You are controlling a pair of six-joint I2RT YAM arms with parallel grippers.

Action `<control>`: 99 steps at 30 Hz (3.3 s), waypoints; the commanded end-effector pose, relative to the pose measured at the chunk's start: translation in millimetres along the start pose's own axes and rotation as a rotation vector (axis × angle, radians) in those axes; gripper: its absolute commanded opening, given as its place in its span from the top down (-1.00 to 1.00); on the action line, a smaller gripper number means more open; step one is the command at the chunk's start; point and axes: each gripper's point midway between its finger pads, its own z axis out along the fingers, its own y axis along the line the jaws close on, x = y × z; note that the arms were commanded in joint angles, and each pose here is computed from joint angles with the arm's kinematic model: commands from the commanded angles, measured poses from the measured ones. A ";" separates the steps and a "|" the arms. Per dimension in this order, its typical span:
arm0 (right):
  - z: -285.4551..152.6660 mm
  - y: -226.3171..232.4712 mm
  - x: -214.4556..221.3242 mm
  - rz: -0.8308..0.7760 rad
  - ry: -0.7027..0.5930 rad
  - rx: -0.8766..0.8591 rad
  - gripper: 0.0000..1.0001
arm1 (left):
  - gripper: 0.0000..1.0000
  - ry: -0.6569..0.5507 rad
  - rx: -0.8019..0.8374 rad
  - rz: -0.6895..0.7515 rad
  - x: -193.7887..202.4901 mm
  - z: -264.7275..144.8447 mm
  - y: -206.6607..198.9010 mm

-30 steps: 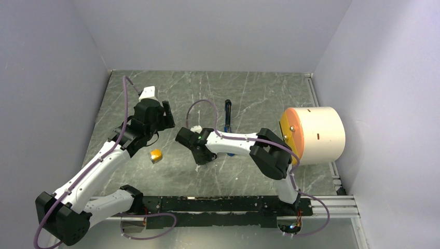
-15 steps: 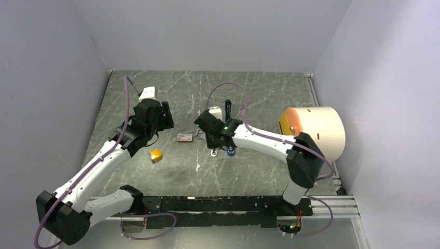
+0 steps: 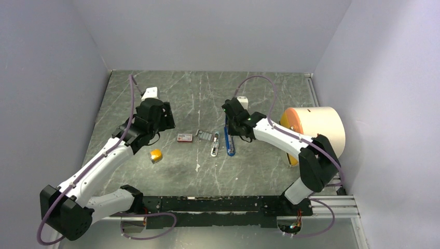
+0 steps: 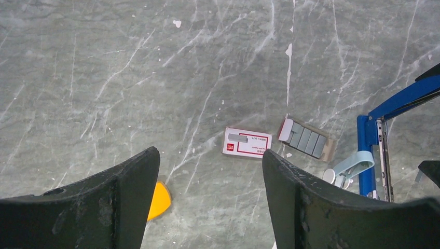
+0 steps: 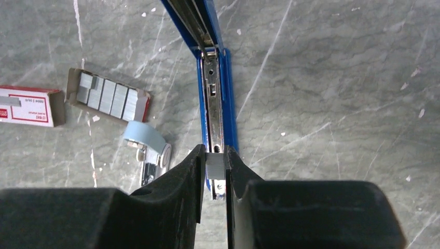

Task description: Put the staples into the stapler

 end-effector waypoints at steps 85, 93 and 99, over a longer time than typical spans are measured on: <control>54.0 -0.3 21.0 -0.120 0.027 -0.026 0.60 | -0.53 0.013 0.004 -0.004 1.0 5.6 -0.4; 55.9 -1.1 29.6 -0.158 0.060 -0.035 0.60 | -0.53 0.015 0.007 -0.005 1.3 5.9 -1.0; 53.6 -2.0 34.4 -0.158 0.078 -0.041 0.55 | -0.53 0.015 0.009 -0.006 1.3 6.0 -1.4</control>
